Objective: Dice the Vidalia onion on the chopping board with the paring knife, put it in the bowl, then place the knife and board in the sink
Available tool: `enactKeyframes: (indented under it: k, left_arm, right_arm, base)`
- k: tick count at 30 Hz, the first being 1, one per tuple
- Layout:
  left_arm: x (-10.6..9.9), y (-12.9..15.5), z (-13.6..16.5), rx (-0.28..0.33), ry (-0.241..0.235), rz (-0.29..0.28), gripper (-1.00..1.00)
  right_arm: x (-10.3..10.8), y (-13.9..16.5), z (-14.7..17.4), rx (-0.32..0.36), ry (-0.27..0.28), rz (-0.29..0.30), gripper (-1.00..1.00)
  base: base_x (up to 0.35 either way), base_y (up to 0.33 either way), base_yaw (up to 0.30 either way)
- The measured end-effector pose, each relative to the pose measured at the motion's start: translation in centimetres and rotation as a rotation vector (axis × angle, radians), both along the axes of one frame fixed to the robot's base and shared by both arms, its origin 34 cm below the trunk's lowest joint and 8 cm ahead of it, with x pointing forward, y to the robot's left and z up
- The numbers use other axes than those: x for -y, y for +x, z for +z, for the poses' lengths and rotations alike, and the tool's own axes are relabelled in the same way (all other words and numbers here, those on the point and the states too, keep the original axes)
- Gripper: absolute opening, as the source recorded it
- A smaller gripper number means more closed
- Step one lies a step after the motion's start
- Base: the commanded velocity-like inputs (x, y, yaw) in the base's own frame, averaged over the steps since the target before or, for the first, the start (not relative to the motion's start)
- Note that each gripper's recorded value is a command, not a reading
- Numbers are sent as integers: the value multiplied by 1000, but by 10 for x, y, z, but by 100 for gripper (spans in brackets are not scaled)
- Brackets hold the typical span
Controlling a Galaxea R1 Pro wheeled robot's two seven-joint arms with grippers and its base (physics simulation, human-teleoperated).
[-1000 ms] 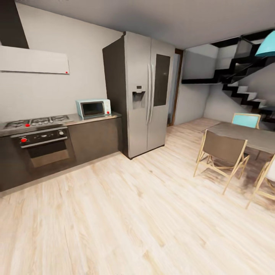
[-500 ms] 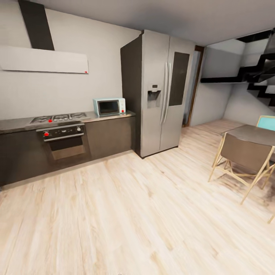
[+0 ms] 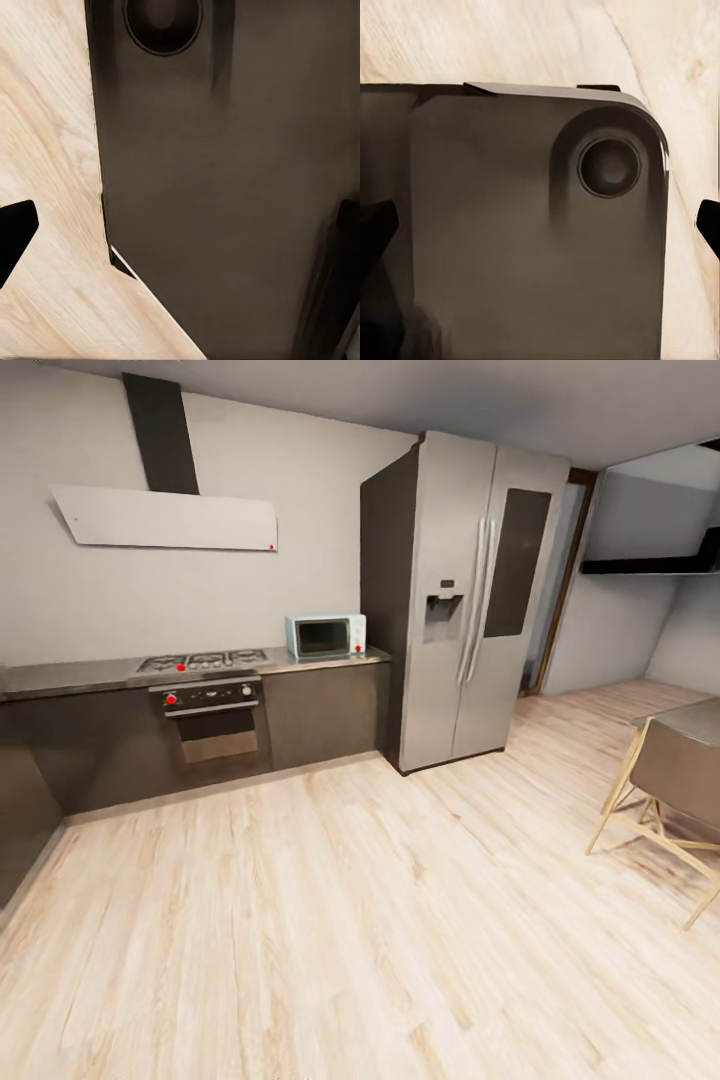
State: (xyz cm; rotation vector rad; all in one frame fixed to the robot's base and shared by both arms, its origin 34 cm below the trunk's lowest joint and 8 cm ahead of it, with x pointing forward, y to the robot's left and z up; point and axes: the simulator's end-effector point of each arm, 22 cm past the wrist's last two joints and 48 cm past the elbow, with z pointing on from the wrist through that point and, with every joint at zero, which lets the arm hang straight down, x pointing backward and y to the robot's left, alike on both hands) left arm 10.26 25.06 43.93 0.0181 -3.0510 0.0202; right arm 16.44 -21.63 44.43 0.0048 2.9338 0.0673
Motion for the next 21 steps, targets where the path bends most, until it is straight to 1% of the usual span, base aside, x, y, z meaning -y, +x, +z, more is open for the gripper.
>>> enactKeyframes:
  k: [21]
  left_arm:
    - [0, -4, 0, -10, 0, 1, 100]
  right_arm:
    - [1, -4, 0, -9, -1, 1, 100]
  base:
    - [0, -86, 263]
